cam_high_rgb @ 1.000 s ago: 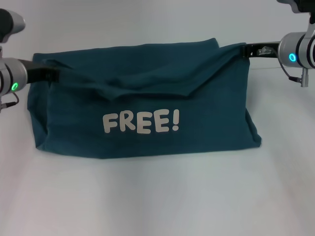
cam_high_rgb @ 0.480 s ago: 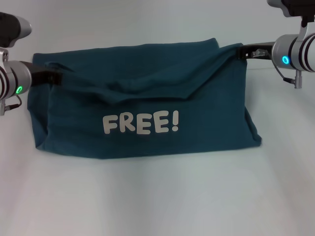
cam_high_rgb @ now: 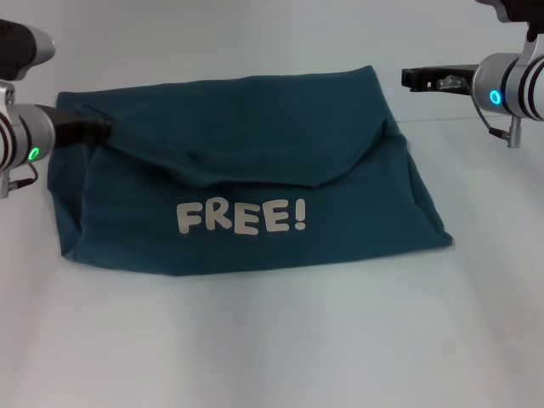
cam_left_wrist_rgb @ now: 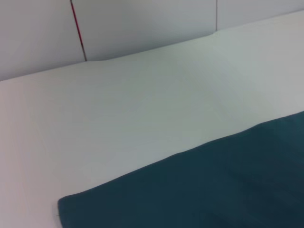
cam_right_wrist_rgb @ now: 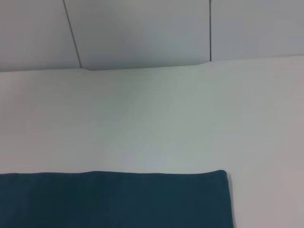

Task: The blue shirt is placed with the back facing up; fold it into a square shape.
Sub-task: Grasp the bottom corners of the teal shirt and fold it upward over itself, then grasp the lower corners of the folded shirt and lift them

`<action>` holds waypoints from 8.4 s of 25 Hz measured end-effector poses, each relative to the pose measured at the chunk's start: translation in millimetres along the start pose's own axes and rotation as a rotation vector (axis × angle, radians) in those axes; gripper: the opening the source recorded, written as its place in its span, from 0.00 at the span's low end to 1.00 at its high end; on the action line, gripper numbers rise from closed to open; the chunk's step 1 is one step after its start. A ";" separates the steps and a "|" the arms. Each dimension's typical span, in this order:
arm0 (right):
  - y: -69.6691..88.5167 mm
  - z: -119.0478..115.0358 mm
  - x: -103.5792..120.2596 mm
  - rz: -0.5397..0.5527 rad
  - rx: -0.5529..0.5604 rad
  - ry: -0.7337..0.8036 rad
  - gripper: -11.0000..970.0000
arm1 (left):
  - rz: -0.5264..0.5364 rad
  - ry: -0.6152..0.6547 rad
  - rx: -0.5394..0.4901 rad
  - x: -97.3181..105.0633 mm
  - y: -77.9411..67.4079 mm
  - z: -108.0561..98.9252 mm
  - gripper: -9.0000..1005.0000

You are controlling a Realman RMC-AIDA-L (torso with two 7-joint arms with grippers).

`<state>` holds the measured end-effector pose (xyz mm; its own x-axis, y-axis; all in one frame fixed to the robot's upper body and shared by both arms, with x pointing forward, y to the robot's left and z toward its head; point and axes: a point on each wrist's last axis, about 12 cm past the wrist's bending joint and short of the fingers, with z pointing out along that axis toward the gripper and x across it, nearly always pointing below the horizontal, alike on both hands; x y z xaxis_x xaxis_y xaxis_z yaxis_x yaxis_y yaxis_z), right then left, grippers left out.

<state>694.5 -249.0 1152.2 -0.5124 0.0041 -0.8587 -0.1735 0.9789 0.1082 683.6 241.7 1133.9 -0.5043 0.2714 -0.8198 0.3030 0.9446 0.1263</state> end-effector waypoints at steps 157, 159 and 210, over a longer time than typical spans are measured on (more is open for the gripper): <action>-23.7 -59.8 65.3 -0.011 -0.096 0.541 0.92 | -0.313 0.567 0.316 55.8 15.1 -55.1 0.08; -23.5 -58.7 66.7 -0.006 -0.093 0.541 0.91 | -0.313 0.566 0.316 55.8 15.0 -55.0 0.08; -8.6 -35.9 77.4 -0.011 -0.101 0.565 0.43 | -0.305 0.558 0.321 57.1 13.5 -53.5 0.08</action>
<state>626.1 -264.5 1102.8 -0.8752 -0.1432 -0.4621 -0.2467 0.9538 0.1716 615.6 279.8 1118.7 -0.9174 0.1389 -0.3729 0.2624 0.9157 -0.3045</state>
